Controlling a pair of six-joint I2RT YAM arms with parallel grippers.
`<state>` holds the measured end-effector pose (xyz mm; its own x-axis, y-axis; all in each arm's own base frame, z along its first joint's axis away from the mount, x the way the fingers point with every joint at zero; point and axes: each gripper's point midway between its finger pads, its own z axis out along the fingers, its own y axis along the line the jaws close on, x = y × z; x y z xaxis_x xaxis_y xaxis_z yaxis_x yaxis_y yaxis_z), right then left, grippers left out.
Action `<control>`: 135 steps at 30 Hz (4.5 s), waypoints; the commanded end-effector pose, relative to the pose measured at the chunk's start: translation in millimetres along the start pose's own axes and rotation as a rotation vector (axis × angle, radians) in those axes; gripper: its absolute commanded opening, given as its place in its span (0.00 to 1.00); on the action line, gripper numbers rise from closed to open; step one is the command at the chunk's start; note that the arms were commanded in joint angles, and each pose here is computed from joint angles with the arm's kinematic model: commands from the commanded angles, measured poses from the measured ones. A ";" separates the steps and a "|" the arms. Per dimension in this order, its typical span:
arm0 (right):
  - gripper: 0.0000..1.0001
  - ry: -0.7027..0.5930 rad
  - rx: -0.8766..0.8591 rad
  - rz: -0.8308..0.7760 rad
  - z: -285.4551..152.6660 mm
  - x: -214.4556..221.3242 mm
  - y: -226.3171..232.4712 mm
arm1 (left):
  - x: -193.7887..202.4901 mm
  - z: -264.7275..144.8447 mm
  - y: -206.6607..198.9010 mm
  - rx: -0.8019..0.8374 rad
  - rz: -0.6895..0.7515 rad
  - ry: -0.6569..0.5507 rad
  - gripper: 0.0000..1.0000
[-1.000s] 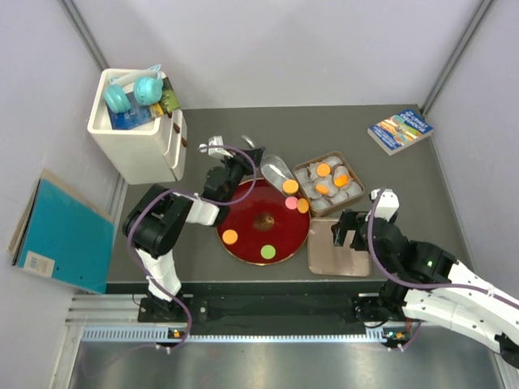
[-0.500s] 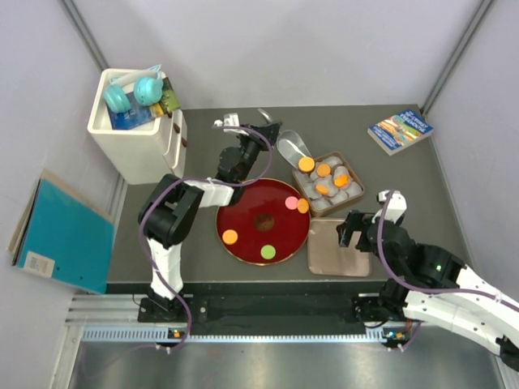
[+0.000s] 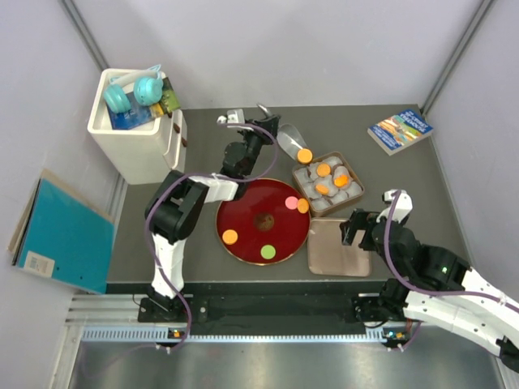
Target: Pack the cookies
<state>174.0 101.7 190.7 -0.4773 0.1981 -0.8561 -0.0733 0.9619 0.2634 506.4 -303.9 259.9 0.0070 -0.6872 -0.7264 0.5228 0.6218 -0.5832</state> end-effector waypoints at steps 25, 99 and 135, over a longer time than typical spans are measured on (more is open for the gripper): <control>0.99 -0.037 0.002 0.009 -3.0 -13.3 1.1 | 19.0 11.6 37.4 -0.127 0.265 0.067 0.00; 0.98 0.033 -0.042 0.037 3.6 5.2 14.7 | -13.4 -246.2 49.4 -0.602 0.218 0.477 0.23; 0.99 -0.076 0.061 -0.017 -6.7 -52.5 11.8 | -49.8 -136.1 36.1 -0.665 0.260 0.359 0.99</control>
<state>175.2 108.3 192.8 -0.5034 0.1900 -0.8429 -0.0679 0.9638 0.2578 397.4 -208.2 209.9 -0.3252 -0.3263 -0.8876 0.0096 0.9374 -0.3481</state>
